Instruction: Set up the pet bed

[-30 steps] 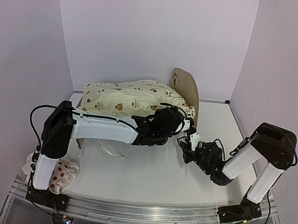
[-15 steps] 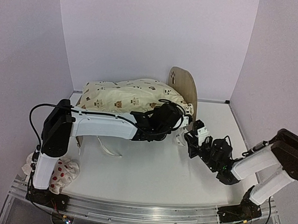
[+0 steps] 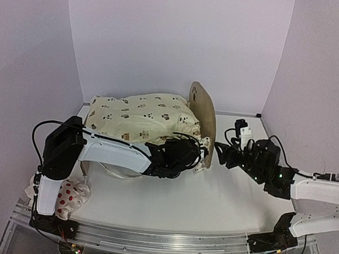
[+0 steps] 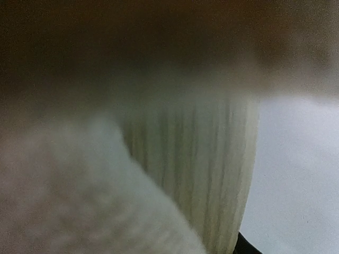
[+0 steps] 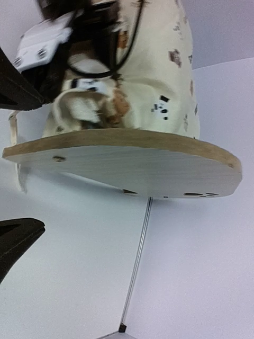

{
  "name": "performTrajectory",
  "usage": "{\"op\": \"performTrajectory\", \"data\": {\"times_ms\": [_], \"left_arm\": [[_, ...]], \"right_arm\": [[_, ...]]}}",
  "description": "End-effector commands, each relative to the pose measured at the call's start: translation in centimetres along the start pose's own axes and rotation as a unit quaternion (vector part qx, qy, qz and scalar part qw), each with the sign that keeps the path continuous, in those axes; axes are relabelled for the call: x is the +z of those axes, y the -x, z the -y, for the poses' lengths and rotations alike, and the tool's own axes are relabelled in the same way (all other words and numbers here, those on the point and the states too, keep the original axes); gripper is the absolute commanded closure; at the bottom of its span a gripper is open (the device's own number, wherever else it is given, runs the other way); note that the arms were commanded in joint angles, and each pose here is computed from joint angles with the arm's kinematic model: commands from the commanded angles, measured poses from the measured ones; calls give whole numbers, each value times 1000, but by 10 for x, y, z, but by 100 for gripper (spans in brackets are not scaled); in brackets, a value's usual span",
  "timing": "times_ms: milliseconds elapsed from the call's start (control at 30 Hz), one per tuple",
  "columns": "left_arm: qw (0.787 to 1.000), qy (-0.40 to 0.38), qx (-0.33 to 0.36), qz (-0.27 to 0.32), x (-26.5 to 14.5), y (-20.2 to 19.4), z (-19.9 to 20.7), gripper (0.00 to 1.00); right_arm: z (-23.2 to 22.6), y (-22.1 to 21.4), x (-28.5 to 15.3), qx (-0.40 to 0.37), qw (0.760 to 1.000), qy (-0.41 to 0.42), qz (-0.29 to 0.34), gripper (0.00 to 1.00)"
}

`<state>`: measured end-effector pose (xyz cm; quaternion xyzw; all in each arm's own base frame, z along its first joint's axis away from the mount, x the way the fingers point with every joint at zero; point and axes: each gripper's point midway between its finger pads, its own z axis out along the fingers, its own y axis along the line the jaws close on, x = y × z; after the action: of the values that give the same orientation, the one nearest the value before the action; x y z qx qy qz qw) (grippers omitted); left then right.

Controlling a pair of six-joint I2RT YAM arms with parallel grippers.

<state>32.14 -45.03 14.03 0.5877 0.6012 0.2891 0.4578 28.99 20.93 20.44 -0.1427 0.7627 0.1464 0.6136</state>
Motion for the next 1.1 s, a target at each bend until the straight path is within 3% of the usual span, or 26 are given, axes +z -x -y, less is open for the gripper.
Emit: {"op": "performTrajectory", "data": {"times_ms": [0,233,367,433,633,700,900,1067], "left_arm": [[985,2,-168,27,-11,3,-23,69],[985,-1,-173,20,-13,0,-5,69],[984,1,-175,17,-13,-1,-2,69],[984,1,-176,17,-13,-3,-1,69],[983,1,-182,19,-15,-6,2,69],[982,0,-186,22,-15,-5,1,69],[979,-2,-203,30,-19,-4,-1,65],[972,-12,-229,46,-32,-1,-4,50]], "right_arm": [[-15,27,17,-1,999,3,-54,22],[-17,51,64,-27,995,-50,-81,18],[-14,45,84,-30,991,-71,-111,24],[-16,39,87,-24,989,-69,-126,34],[-18,39,88,-7,988,-70,-138,87],[-18,46,87,-8,987,-77,-141,98],[-21,74,85,-33,985,-107,-133,100],[-24,94,88,-54,982,-129,-129,100]]}}
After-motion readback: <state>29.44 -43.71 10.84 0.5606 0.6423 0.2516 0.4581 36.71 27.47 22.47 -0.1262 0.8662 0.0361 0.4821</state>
